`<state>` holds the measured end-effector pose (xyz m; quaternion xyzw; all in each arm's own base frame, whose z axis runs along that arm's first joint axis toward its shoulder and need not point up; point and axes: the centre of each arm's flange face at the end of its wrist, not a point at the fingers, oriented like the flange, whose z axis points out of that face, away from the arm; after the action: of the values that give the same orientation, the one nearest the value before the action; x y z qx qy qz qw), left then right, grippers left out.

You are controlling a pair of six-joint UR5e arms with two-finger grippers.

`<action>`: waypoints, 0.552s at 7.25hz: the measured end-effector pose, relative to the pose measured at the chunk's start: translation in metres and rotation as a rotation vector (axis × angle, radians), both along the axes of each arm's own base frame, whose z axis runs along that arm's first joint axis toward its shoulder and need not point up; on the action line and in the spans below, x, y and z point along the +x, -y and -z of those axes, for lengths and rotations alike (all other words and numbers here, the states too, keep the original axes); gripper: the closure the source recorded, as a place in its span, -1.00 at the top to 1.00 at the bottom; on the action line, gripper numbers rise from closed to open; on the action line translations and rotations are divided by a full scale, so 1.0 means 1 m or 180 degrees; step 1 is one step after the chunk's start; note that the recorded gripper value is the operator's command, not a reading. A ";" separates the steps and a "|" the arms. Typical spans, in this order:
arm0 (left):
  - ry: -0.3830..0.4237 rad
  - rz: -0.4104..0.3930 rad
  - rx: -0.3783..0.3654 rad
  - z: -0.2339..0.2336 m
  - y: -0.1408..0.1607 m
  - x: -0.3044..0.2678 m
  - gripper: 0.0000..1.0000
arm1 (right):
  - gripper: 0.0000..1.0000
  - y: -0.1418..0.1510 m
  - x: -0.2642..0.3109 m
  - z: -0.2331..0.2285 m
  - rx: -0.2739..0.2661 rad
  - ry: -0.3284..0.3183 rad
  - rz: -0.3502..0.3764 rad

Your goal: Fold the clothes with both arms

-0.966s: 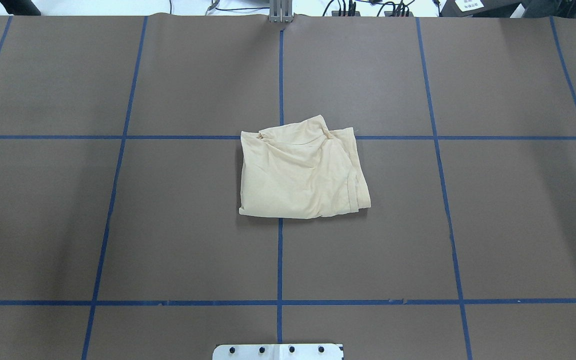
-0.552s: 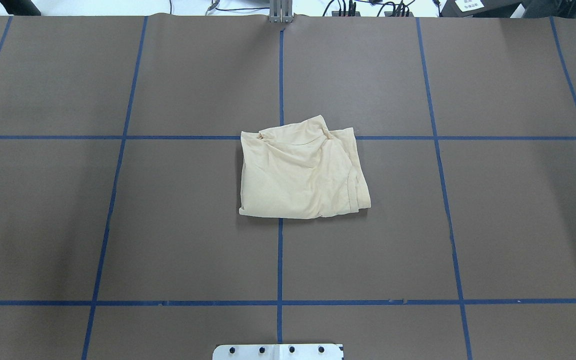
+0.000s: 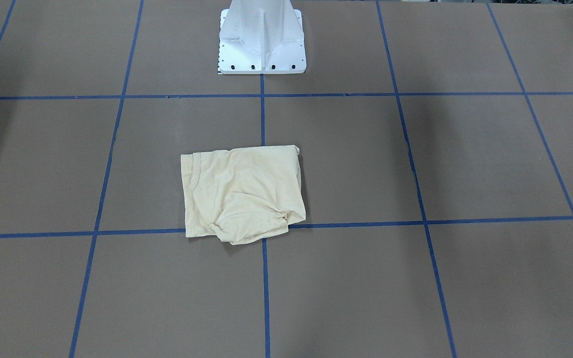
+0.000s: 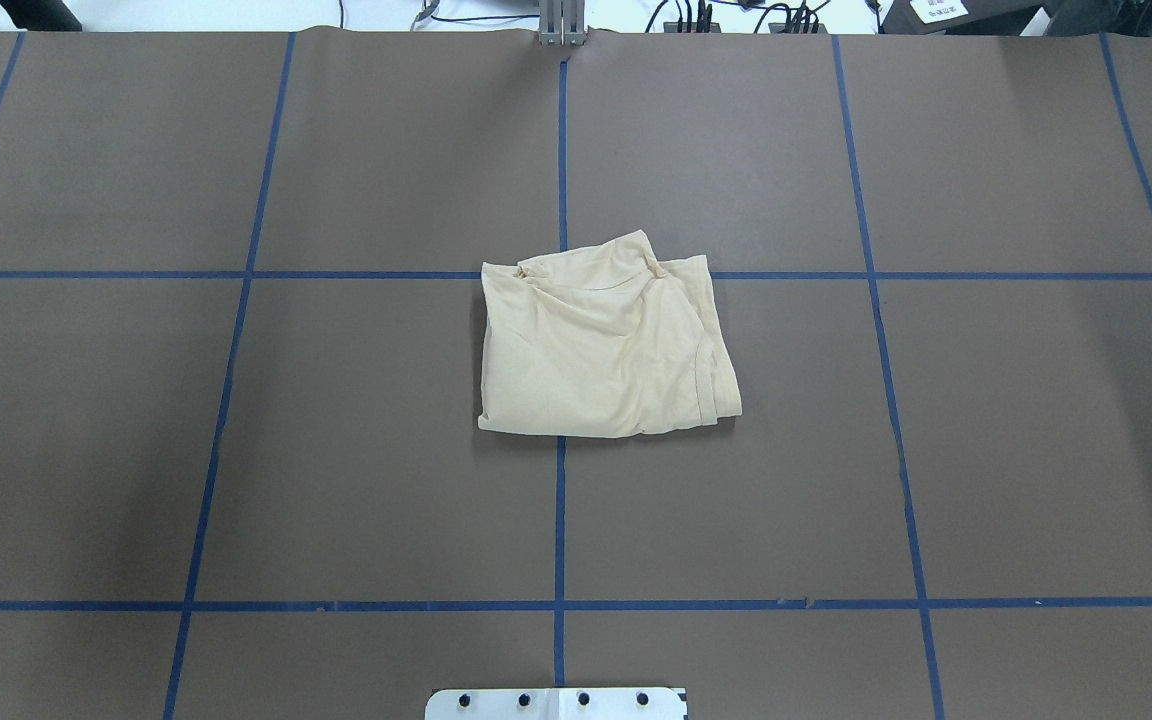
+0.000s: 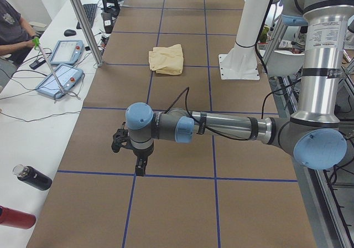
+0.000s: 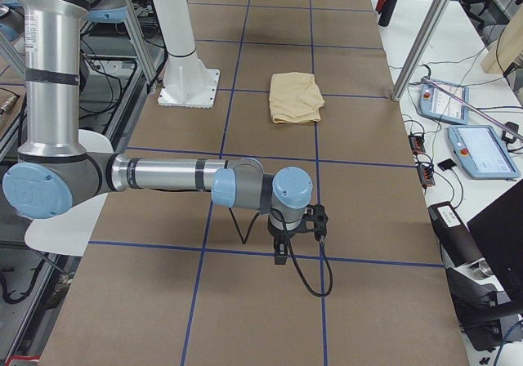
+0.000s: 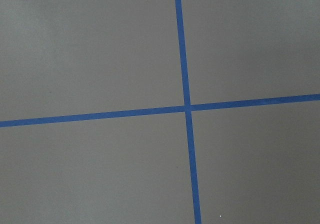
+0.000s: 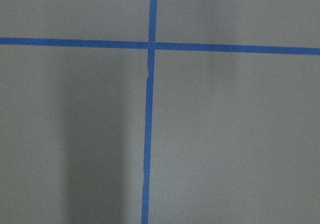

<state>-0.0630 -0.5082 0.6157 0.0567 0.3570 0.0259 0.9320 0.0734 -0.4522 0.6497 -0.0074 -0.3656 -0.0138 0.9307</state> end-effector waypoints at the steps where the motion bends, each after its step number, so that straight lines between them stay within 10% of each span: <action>1: 0.0009 0.0000 -0.0003 0.000 0.000 0.000 0.98 | 1.00 0.005 -0.003 0.006 0.0016 -0.0058 -0.0141; 4: 0.0014 -0.0002 -0.0004 0.000 -0.001 0.001 0.98 | 1.00 0.009 -0.014 0.019 0.0024 0.0139 -0.0395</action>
<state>-0.0624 -0.5076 0.6162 0.0559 0.3550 0.0261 0.9328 0.0596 -0.4613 0.6309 0.0191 -0.3855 0.0424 0.9215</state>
